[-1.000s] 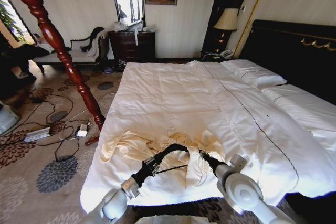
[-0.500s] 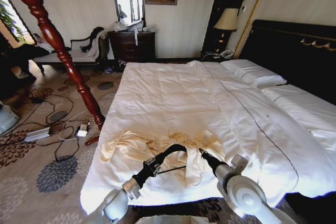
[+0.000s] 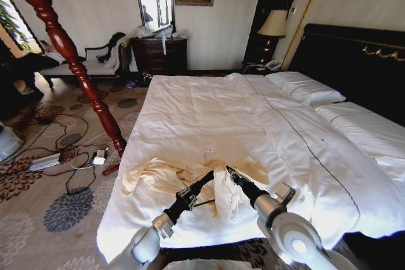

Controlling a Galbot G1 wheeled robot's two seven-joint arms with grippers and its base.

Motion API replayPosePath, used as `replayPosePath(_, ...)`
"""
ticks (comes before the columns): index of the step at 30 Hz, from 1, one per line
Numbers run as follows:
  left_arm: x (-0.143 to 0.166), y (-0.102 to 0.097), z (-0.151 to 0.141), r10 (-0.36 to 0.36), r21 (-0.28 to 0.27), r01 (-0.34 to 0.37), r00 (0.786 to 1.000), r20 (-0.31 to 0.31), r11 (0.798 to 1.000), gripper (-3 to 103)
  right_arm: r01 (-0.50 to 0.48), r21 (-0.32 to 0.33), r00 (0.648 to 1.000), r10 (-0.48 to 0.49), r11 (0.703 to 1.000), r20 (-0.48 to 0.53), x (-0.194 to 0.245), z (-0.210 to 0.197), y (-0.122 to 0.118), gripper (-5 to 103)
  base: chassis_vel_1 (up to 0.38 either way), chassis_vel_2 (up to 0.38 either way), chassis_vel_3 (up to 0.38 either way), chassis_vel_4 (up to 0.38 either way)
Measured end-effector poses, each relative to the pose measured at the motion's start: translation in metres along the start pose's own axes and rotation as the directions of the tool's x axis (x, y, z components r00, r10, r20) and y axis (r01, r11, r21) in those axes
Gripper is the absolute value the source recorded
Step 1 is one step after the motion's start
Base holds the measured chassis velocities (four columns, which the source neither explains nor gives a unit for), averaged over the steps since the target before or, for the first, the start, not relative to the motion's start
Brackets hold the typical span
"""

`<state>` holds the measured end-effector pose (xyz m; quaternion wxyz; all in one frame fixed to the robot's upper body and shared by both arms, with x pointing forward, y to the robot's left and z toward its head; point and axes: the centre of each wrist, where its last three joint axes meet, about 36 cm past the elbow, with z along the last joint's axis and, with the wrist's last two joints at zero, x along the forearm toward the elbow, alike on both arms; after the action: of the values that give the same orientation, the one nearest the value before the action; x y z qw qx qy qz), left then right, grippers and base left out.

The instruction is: Pick up the clothes from the bed and hang them on the clothes hanger.

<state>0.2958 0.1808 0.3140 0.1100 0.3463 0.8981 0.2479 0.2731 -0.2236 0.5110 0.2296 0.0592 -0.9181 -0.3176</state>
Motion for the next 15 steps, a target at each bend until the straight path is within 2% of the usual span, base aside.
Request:
replayPosePath(2, -0.001, 0.0, -0.001, -0.002, 0.0, 0.002, 1.0, 0.003, 1.0, 20, -0.015, -0.006, 1.0, 0.015, 1.0, -0.001, 0.001, -0.002, 0.001, 36, 0.0, 0.0, 0.0, 0.0)
replayPosePath(3, -0.001, 0.002, -0.003, -0.007, -0.002, 0.007, 1.0, 0.01, 1.0, 20, -0.034, -0.024, 0.999, 0.034, 0.999, -0.005, 0.004, -0.005, 0.004, 47, 0.0, 0.0, 0.0, 0.0)
replayPosePath(5, -0.002, 0.004, -0.006, -0.014, -0.006, 0.015, 1.0, 0.018, 1.0, 20, -0.051, -0.077, 0.998, 0.049, 0.996, -0.026, 0.013, -0.013, 0.015, 57, 0.0, 0.0, 0.0, 0.0)
replayPosePath(7, -0.002, 0.005, -0.006, -0.016, -0.007, 0.016, 1.0, 0.019, 1.0, 20, -0.057, -0.09, 0.998, 0.054, 0.994, -0.034, 0.015, -0.015, 0.016, 57, 0.0, 0.0, 0.0, 0.0)
replayPosePath(8, -0.002, 0.007, -0.006, -0.02, -0.009, 0.02, 1.0, 0.022, 1.0, 20, -0.083, -0.127, 0.995, 0.075, 0.988, -0.063, 0.017, -0.016, 0.018, 57, 0.0, 0.0, 0.0, 0.0)
replayPosePath(9, -0.002, 0.008, -0.006, -0.024, -0.012, 0.024, 0.999, 0.024, 1.0, 20, -0.1, -0.155, 0.992, 0.086, 0.983, -0.09, 0.018, -0.016, 0.018, 68, 0.0, 0.0, 0.0, 0.0)
replayPosePath(10, -0.002, 0.009, -0.006, -0.026, -0.013, 0.026, 0.999, 0.026, 1.0, 20, -0.109, -0.169, 0.99, 0.092, 0.98, -0.105, 0.019, -0.016, 0.017, 73, 0.0, 0.0, 0.0, 0.0)
replayPosePath(11, -0.002, 0.01, -0.006, -0.028, -0.015, 0.028, 0.999, 0.026, 0.999, 20, -0.121, -0.184, 0.987, 0.098, 0.976, -0.125, 0.02, -0.015, 0.017, 73, 0.0, 0.0, 0.0, 0.0)
replayPosePath(12, -0.002, 0.01, -0.006, -0.028, -0.015, 0.028, 0.999, 0.026, 0.999, 20, -0.121, -0.184, 0.987, 0.098, 0.976, -0.125, 0.02, -0.015, 0.017, 73, 0.0, 0.0, 0.0, 0.0)
replayPosePath(13, -0.002, 0.011, -0.006, -0.03, -0.016, 0.031, 0.999, 0.026, 0.999, 20, -0.137, -0.195, 0.983, 0.109, 0.971, -0.151, 0.02, -0.015, 0.016, 79, 0.0, 0.0, 0.0, 0.0)
replayPosePath(15, -0.001, 0.012, -0.006, -0.033, -0.018, 0.033, 0.999, 0.026, 0.999, 20, -0.184, -0.159, 0.97, 0.154, 0.97, -0.188, 0.021, -0.014, 0.015, 90, 0.0, 0.0, 0.0, 0.0)
